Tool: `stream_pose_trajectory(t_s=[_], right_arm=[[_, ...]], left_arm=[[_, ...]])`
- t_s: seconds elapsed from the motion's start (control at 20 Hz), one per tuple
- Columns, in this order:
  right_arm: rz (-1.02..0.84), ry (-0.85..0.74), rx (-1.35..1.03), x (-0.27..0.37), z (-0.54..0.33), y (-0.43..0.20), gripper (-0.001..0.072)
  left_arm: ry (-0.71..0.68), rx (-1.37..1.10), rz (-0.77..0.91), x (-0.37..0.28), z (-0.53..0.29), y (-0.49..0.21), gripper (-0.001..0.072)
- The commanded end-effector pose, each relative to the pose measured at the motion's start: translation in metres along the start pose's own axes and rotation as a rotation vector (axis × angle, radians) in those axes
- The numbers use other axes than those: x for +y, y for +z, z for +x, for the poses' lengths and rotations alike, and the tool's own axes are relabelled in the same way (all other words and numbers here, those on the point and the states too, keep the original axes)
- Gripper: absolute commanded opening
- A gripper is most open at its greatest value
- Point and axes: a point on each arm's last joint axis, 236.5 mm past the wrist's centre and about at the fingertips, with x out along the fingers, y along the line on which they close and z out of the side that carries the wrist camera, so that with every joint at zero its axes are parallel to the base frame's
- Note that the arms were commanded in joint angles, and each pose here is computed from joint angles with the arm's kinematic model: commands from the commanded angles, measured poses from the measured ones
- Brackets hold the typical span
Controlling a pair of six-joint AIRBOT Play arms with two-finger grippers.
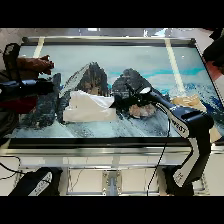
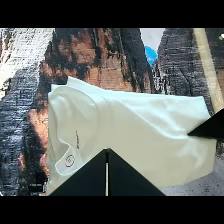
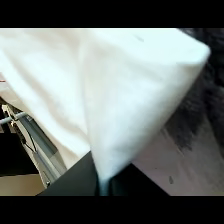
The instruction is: Fold the shirts.
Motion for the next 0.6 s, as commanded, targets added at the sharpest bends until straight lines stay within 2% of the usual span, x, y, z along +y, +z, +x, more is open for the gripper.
stream_pose_trajectory(t_s=[0.0,0.15,0.3,0.45,0.55], right_arm=[[-0.105,0.043,0.014,0.034,-0.035,0.013,0.0017],[-0.215,-0.014,-0.1,0.056,-0.117,0.05,0.0017],[-0.239,-0.163,-0.291,0.054,-0.229,0.078,0.0016],[-0.195,-0.318,-0.46,0.033,-0.344,0.069,0.0017],[-0.128,-0.44,-0.502,0.005,-0.409,0.038,0.0016]], left_arm=[[-0.012,-0.001,-0.006,-0.003,0.0,0.0,0.0014],[-0.012,-0.001,-0.006,-0.003,0.0,0.0,0.0014],[-0.012,-0.001,-0.006,-0.003,0.0,0.0,0.0014],[-0.012,-0.001,-0.006,-0.003,0.0,0.0,0.0014],[-0.012,0.0,-0.006,-0.003,0.0,0.0,0.0014]])
